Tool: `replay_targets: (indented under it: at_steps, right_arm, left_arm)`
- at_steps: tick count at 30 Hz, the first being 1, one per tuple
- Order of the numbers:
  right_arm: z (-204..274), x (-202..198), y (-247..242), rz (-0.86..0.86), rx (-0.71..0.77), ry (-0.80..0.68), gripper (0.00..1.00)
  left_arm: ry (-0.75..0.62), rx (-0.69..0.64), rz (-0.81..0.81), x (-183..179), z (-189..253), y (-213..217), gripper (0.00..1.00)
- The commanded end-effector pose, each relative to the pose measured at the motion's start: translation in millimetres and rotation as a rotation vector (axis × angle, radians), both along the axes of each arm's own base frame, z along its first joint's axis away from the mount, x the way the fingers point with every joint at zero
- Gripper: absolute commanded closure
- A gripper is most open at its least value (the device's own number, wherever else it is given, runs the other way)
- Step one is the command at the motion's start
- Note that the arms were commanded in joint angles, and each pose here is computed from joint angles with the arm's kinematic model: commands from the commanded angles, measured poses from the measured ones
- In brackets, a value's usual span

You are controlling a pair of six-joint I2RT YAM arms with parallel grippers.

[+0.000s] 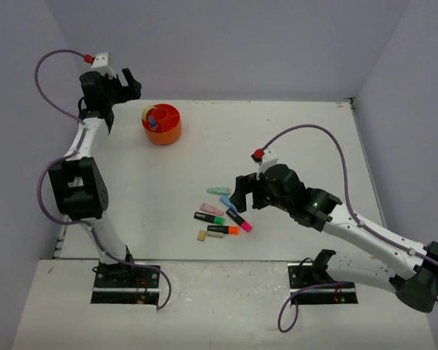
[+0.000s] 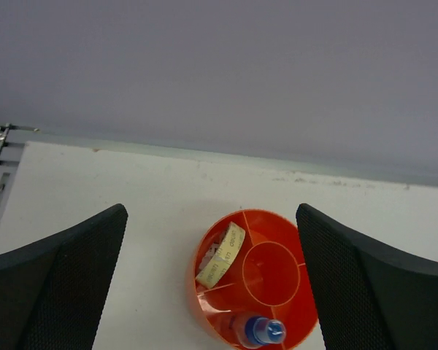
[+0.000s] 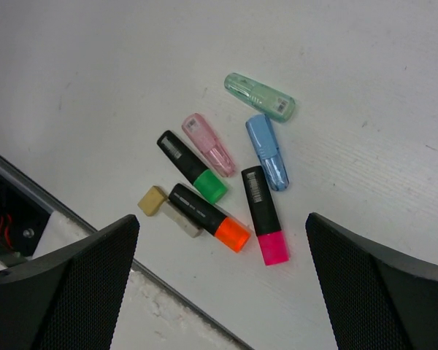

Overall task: Sort the stationery into containers
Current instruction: Pick up the stationery from the center of the board.

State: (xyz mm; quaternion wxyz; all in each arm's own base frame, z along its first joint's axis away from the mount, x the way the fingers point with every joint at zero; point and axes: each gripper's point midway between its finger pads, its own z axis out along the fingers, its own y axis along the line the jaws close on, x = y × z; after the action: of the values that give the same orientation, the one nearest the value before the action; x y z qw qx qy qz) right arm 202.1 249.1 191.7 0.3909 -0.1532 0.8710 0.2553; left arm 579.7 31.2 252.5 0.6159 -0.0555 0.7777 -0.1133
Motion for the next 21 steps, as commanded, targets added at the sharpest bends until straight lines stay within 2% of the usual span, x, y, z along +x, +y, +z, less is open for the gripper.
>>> replay_targets:
  at_steps: [1,2,3,4,6,11,14,17,21]
  right_arm:
    - [-17,14,9,0.025,-0.103,-0.006,0.01]
    - [-27,17,9,0.022,-0.141,0.011,0.01]
    - [-33,19,9,0.018,-0.164,0.019,0.02]
    - [-39,21,7,0.016,-0.187,0.026,0.05]
    - [-53,26,8,0.012,-0.235,0.063,0.17]
    - [-80,32,13,0.041,-0.339,0.129,0.33]
    - [-90,29,32,0.143,-0.34,0.169,0.43]
    - [-95,17,52,0.264,-0.321,0.168,0.44]
    - [-103,1,66,0.355,-0.378,0.152,0.46]
  left_arm:
    - [0.007,-0.282,0.345,-67,73,43,0.0]
    - [0.007,-0.34,0.372,-83,74,42,0.0]
    - [-0.035,-0.401,0.392,-112,96,40,0.0]
    - [0.011,-0.511,0.429,-134,74,35,0.0]
    - [-0.059,-0.562,0.374,-175,94,20,0.0]
    - [-0.093,-0.487,0.239,-240,69,-12,0.0]
    - [0.008,-0.36,0.13,-262,46,-40,0.0]
    - [0.087,-0.292,0.04,-278,22,-56,0.0]
    - [0.171,-0.192,0.032,-297,-20,-58,0.0]
